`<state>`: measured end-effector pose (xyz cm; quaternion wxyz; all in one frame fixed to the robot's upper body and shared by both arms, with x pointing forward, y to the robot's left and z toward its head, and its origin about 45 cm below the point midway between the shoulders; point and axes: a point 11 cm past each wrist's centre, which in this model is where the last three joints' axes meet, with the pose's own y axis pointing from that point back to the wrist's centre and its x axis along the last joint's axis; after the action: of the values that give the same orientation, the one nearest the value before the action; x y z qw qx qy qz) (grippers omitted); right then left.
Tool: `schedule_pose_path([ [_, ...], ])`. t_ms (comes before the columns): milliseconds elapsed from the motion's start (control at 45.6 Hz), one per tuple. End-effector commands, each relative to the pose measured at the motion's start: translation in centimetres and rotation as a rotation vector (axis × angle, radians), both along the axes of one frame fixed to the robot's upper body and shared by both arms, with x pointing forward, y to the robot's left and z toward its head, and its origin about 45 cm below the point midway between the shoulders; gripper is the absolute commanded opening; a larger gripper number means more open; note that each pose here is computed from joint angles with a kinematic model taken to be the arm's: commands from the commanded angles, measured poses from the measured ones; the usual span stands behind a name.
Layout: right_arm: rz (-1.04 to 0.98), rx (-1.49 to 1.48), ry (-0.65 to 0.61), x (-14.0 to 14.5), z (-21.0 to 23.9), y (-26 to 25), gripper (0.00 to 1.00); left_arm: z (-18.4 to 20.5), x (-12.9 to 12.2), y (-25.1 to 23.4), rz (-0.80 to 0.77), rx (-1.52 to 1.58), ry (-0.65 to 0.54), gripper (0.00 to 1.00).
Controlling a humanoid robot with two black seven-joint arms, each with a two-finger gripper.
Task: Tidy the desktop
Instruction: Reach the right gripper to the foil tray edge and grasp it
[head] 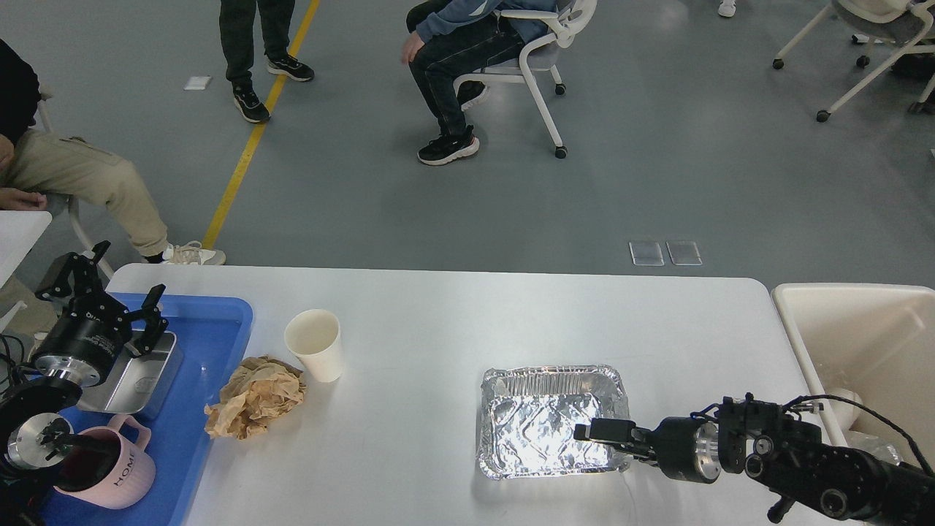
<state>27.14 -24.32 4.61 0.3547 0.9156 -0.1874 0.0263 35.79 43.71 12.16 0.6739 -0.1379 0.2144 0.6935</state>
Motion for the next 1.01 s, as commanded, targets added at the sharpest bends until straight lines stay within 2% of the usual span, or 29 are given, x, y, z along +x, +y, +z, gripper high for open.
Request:
schedule_pose_path([
  [0,0.018,0.020,-0.003,-0.4,-0.1,0.3,0.86,0.0,0.0,0.0,0.000,0.001,0.001,0.97],
  [66,0.026,0.028,-0.004,-0.6,-0.1,0.4,0.78,0.0,0.0,0.0,-0.001,-0.001,-0.001,0.97],
  [131,0.031,0.027,-0.011,-0.4,0.0,0.4,0.64,0.0,0.0,0.0,-0.002,0.000,-0.001,0.97],
  [197,0.045,0.021,-0.021,-0.2,0.2,0.5,0.43,0.1,0.0,0.0,-0.002,0.001,-0.001,0.97],
  [307,0.053,0.014,-0.017,-0.4,0.0,0.5,0.00,0.0,0.0,-0.1,-0.002,0.000,-0.001,0.97],
  [657,0.074,-0.003,-0.012,-0.5,0.0,0.4,0.00,0.3,0.2,0.0,-0.001,0.000,-0.007,0.97],
  [986,0.050,-0.063,-0.099,2.8,3.2,-3.0,0.00,0.6,0.5,-0.1,-0.003,0.001,-0.014,0.97],
])
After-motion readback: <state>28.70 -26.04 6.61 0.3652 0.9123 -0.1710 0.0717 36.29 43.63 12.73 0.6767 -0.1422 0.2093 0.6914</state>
